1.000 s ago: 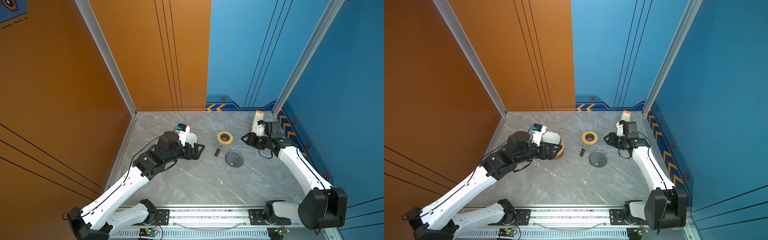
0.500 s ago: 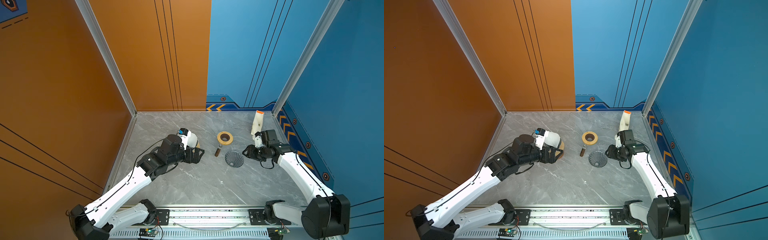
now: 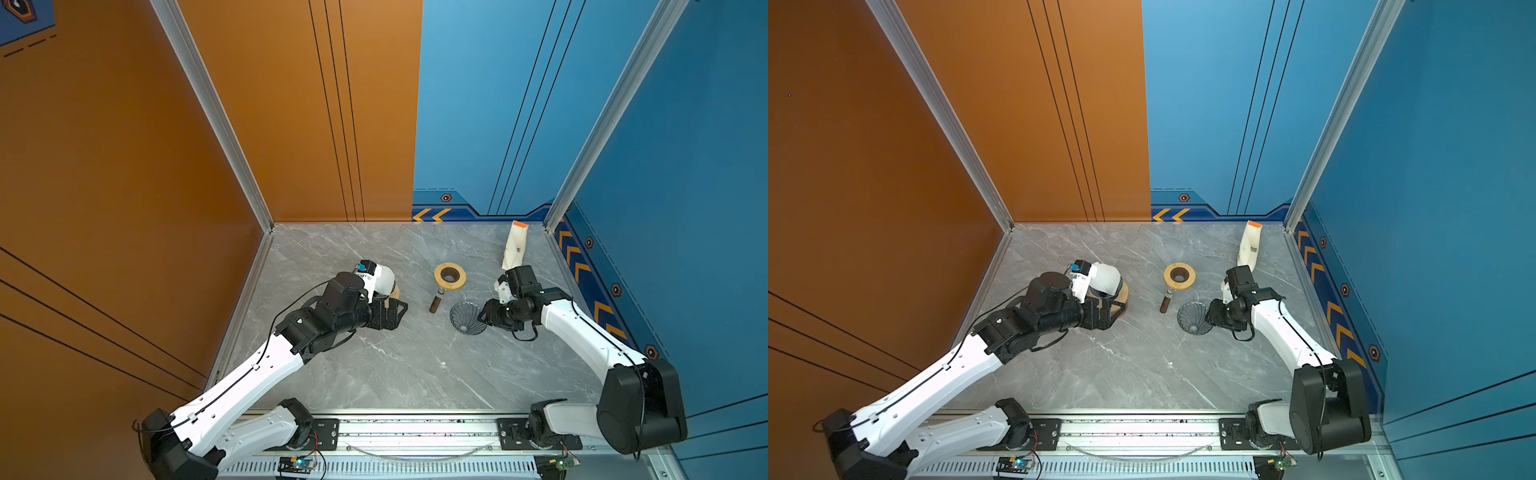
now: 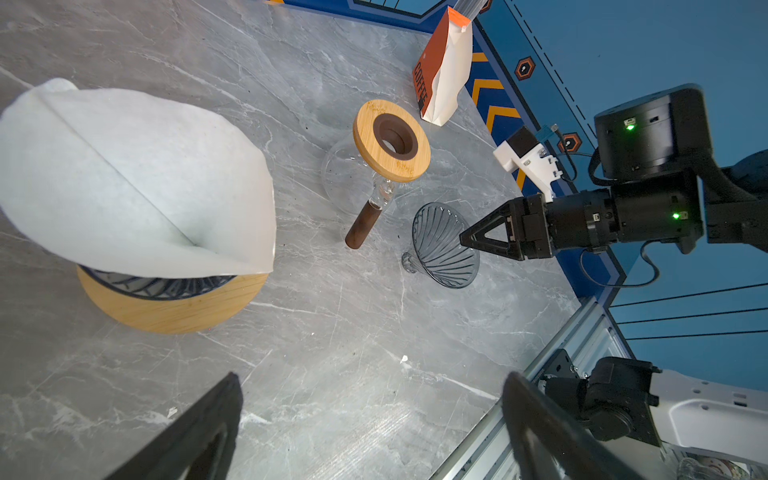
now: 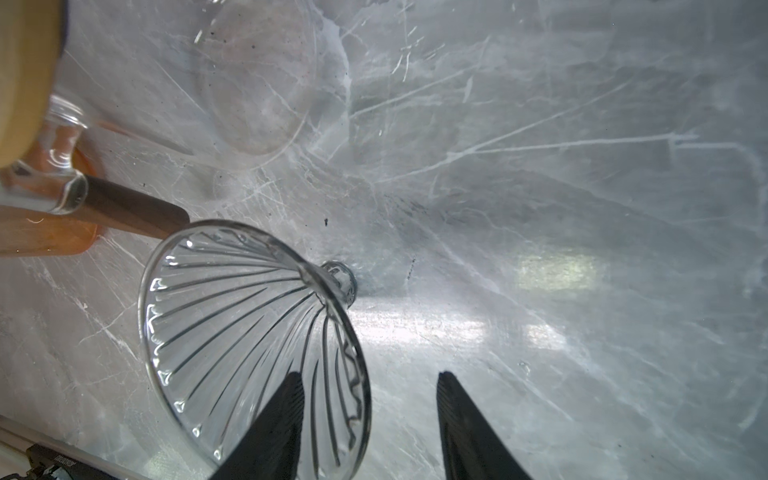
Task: Place the coffee filter in the dripper
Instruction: 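Move the right gripper to the clear ribbed glass dripper and grasp its rim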
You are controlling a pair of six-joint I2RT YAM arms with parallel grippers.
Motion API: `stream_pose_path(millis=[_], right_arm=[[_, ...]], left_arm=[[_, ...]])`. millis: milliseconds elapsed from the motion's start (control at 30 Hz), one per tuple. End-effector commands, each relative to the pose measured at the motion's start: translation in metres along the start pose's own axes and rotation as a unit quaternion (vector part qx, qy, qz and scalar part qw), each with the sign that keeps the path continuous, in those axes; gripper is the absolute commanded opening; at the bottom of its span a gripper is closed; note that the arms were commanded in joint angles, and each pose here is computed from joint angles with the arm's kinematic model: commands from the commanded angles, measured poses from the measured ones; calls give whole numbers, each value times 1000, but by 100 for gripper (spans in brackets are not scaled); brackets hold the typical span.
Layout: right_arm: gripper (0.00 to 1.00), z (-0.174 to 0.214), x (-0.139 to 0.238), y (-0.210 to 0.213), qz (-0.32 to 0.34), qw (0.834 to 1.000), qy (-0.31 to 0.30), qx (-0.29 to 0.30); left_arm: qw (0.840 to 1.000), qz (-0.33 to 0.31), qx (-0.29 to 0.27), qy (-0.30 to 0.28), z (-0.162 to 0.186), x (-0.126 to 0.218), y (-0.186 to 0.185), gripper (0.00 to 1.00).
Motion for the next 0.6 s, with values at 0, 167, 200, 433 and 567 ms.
stream_pose_path(millis=[0, 167, 200, 433, 567], right_arm=[[48, 0, -11, 0, -2, 1000, 4, -4], [41, 1, -19, 4, -5, 1000, 12, -1], [40, 1, -20, 5, -5, 1000, 13, 1], [29, 1, -23, 4, -6, 1000, 4, -3], [24, 2, -25, 5, -11, 1000, 6, -6]], left_arm=[[1000, -4, 2, 0, 2, -2, 1, 98], [1000, -5, 2, 1, 1, -3, 1, 98], [1000, -6, 4, 0, 1, -3, 1, 98], [1000, -3, 4, 2, 0, -6, 0, 98], [1000, -2, 5, 6, 0, -8, -1, 98]])
Point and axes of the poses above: each gripper's point midway between its finger pads, its own x axis back along the fingers, its own y axis along the line the jaws close on, z = x × y, the point moved 4 cm from there along x, back along the fingers
